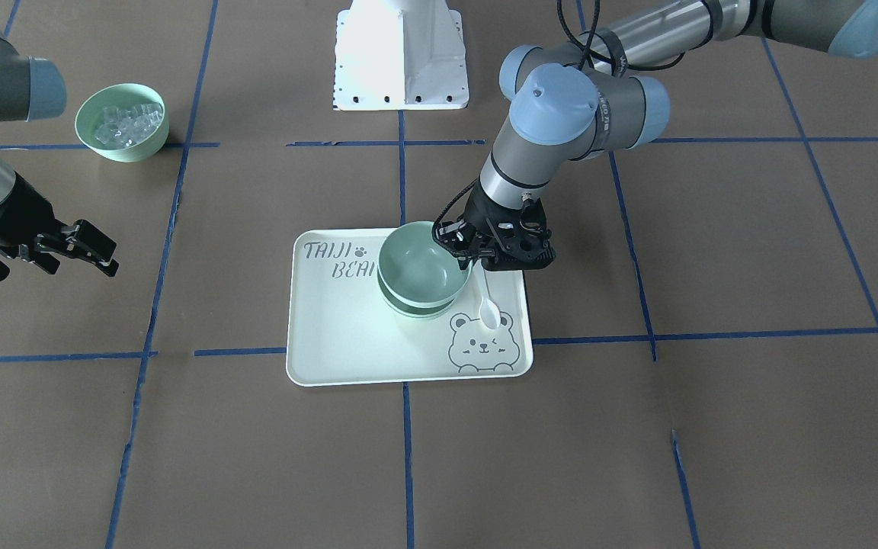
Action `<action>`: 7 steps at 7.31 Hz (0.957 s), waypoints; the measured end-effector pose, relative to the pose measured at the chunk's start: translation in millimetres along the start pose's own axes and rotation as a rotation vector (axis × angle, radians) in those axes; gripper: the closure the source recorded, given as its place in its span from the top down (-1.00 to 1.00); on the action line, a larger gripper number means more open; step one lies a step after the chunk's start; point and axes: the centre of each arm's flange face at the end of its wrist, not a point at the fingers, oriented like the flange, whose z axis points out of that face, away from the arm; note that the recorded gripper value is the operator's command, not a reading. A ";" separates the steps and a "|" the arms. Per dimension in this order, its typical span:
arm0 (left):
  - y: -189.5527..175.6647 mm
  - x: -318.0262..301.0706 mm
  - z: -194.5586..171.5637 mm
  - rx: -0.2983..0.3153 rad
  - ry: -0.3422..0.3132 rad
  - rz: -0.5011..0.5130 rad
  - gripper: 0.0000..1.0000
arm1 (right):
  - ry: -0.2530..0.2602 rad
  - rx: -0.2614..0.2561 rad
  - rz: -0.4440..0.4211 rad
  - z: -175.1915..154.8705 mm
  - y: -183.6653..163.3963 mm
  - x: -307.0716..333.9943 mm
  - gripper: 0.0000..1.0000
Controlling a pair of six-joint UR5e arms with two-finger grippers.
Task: Stack green bowls together
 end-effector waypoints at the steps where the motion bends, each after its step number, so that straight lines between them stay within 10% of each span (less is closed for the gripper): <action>1: 1.3 -2.1 2.6 -0.002 -0.004 -0.003 -1.00 | -0.001 0.000 0.000 -0.4 0.3 -0.2 1.00; 7: 2.2 -3.2 13.4 -0.010 -0.012 0.003 -1.00 | -0.001 0.000 0.001 -0.8 0.7 -0.1 1.00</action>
